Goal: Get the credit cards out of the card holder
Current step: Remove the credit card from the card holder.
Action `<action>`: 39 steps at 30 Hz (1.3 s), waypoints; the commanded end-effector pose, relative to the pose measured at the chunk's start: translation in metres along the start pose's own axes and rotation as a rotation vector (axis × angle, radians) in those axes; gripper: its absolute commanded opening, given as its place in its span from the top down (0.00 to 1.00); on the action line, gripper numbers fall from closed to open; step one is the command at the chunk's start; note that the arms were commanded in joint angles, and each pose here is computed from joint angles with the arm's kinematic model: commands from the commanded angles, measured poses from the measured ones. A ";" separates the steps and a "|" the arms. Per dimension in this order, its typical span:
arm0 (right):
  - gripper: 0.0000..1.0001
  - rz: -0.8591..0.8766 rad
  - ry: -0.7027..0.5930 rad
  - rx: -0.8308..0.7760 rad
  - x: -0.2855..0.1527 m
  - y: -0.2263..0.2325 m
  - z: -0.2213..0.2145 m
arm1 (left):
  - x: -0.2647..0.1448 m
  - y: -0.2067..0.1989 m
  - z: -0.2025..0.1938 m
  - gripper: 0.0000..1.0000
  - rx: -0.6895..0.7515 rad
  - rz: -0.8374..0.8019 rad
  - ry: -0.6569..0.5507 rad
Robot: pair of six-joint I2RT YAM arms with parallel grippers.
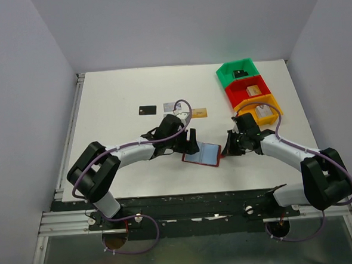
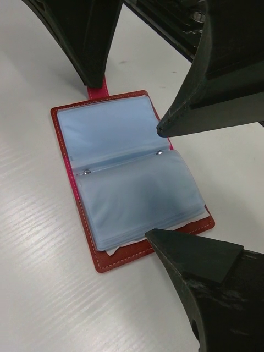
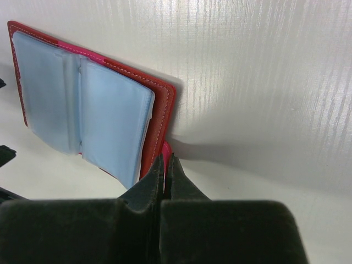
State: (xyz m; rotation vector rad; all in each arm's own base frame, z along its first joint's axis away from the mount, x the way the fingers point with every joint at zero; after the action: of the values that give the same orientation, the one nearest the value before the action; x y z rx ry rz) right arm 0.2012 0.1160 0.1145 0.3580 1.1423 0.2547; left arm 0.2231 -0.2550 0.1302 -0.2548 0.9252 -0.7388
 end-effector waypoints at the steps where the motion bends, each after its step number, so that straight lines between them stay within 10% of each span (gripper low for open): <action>1: 1.00 0.020 -0.004 0.011 0.000 0.002 0.004 | 0.005 -0.012 0.001 0.20 0.037 -0.052 0.027; 39: 1.00 0.026 -0.004 0.007 -0.001 0.003 0.003 | 0.011 -0.002 -0.011 0.21 0.006 0.026 0.091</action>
State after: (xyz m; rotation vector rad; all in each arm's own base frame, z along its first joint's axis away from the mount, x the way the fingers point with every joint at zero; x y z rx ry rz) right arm 0.2009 0.1164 0.1147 0.3612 1.1446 0.2607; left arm 0.2165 -0.2584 0.1173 -0.1969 1.0084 -0.7064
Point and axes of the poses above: each gripper's point midway between its finger pads, its own x axis out along the fingers, its own y axis along the line the jaws close on, z = x × y, the point moved 10 cm from there along -x, back along the fingers
